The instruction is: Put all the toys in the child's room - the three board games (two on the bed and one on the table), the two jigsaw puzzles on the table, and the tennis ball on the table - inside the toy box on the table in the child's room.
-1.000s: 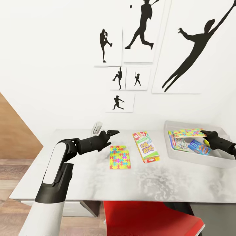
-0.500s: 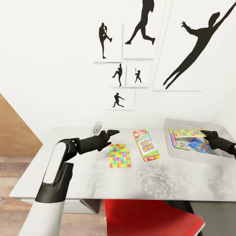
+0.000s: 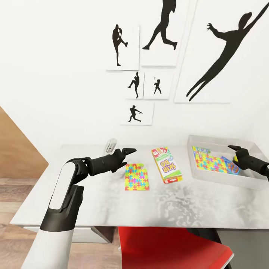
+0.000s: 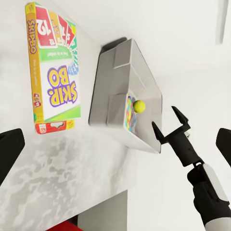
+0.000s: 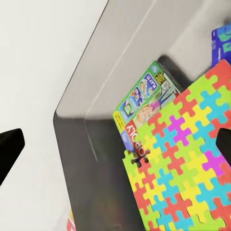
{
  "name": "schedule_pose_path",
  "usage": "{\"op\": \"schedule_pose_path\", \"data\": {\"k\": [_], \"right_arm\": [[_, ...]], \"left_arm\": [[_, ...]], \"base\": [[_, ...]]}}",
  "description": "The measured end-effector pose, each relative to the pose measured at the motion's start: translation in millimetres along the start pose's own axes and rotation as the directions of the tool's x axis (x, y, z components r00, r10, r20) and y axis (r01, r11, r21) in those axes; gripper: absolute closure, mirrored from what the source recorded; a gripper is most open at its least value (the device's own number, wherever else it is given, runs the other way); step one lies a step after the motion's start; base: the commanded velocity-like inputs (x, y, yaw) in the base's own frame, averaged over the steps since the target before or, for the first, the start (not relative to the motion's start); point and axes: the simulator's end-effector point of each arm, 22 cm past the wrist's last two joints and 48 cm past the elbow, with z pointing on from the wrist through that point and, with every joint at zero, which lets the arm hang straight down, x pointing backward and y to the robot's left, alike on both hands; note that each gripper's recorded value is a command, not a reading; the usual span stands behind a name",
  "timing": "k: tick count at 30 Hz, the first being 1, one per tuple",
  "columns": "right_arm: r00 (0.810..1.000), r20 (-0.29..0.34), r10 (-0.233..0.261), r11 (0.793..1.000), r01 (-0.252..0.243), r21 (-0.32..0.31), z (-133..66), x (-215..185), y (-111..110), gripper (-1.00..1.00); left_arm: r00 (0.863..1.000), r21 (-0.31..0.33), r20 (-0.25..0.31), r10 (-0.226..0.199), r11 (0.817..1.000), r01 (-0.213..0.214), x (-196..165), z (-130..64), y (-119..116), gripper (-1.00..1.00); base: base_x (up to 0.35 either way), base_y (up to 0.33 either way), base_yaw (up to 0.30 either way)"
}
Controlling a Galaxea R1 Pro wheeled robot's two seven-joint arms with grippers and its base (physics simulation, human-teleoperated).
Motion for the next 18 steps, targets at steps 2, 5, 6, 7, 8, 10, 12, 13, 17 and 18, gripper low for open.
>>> {"op": "schedule_pose_path", "data": {"k": [2,5,6,7,8,10,12,13,17,18], "right_arm": [[1.000,0.001,0.000,1.000,0.000,0.000,0.0,-0.1,0.0,-1.00],[1.000,0.001,-0.001,1.000,0.001,0.001,0.0,-0.3,-0.1,-1.00],[1.000,0.002,-0.003,1.000,0.003,0.001,-0.1,-0.6,0.1,-1.00],[1.000,0.006,-0.008,1.000,0.008,-0.002,-0.6,-2.6,2.1,-1.00],[1.000,0.012,-0.013,1.000,0.013,-0.006,-1.1,-5.0,4.4,-1.00],[0.998,0.042,-0.043,0.999,0.044,-0.030,-5.1,-18.2,19.2,-1.00],[0.993,0.075,-0.089,0.994,0.094,-0.064,-12.7,-28.0,32.4,-1.00],[0.986,0.091,-0.139,0.985,0.147,-0.092,-20.2,-29.3,39.1,-1.00],[0.892,0.146,-0.428,0.853,0.452,-0.262,-65.0,-1.7,104.3,-1.00],[0.877,0.150,-0.456,0.833,0.480,-0.277,-70.9,4.1,110.8,-1.00]], "left_arm": [[1.000,0.000,0.000,0.000,1.000,0.000,0.0,0.0,0.0,-1.00],[1.000,0.000,0.000,0.000,1.000,0.000,0.2,0.0,0.3,-1.00],[1.000,-0.001,0.000,-0.001,1.000,0.001,0.2,-0.1,0.6,-1.00],[1.000,-0.002,-0.001,-0.003,1.000,0.003,1.1,-0.3,2.2,-1.00],[1.000,-0.002,-0.002,-0.004,1.000,0.004,1.6,-0.5,3.0,-1.00],[1.000,-0.009,-0.002,-0.008,1.000,0.008,2.8,-1.3,7.8,-1.00],[1.000,-0.023,-0.001,-0.008,1.000,0.008,3.2,-2.1,12.9,-1.00],[1.000,-0.031,-0.001,-0.006,1.000,0.006,3.9,-2.3,15.5,-1.00],[1.000,-0.077,-0.023,-0.010,0.997,0.008,17.1,-2.7,34.3,-1.00],[1.000,-0.082,-0.027,-0.012,0.997,0.010,19.2,-3.3,37.8,-1.00]], "base": [[0.000,0.000,0.000],[0.000,0.000,0.000],[0.000,0.000,0.000],[0.000,0.000,0.000],[0.000,0.000,0.000],[0.000,0.000,0.000],[0.000,0.000,0.000],[0.000,0.000,0.000],[0.000,0.000,0.000],[0.000,0.000,0.000]]}}
